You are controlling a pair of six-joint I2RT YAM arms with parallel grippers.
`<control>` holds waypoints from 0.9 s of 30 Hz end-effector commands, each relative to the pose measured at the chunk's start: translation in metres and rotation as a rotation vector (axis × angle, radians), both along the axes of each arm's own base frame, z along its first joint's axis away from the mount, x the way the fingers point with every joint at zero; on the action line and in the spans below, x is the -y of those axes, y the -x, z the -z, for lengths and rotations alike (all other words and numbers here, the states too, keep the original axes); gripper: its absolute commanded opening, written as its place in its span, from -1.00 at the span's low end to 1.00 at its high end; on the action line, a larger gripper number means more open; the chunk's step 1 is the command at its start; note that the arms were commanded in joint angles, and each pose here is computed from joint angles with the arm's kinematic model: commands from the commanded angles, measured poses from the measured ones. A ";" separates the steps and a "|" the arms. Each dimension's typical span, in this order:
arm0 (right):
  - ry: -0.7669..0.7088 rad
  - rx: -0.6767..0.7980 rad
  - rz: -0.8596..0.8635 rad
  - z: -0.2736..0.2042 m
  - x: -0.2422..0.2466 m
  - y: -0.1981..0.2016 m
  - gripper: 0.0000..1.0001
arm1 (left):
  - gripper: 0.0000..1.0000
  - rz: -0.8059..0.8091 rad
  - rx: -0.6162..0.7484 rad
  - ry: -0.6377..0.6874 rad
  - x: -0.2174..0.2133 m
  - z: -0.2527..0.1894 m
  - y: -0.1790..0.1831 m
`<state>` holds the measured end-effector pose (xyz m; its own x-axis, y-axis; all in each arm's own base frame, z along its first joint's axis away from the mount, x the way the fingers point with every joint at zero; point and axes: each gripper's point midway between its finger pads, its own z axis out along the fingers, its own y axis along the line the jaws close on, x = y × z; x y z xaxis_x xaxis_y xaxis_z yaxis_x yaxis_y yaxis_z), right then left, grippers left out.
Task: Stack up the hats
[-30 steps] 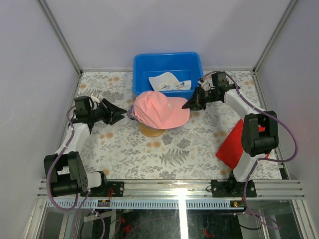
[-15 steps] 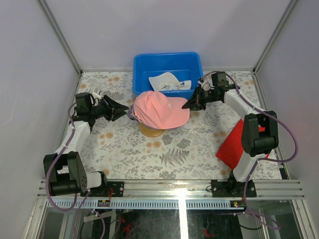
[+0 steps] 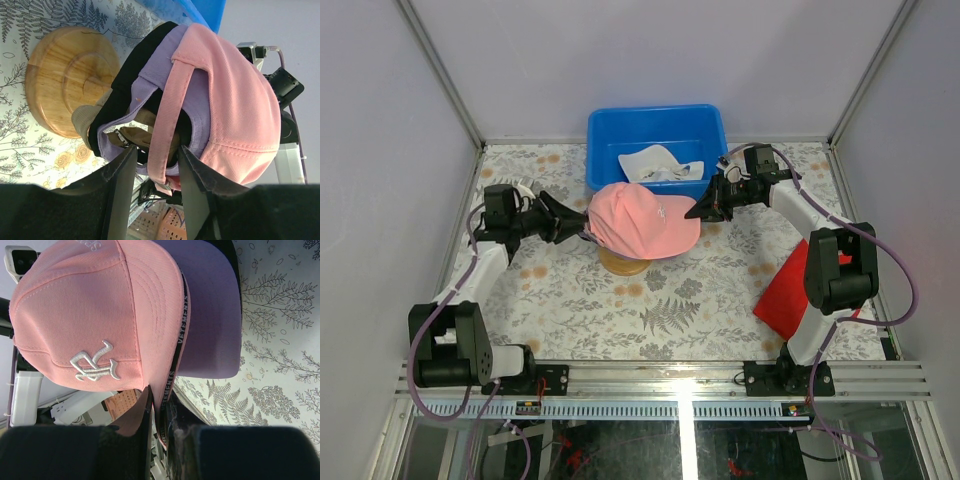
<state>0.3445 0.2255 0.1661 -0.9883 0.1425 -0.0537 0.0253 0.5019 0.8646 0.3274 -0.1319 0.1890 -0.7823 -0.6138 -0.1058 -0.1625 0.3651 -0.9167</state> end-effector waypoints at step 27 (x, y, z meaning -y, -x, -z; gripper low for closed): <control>0.138 -0.074 0.024 0.042 0.008 0.002 -1.00 | -1.00 0.042 -0.195 -0.257 -0.021 0.129 0.011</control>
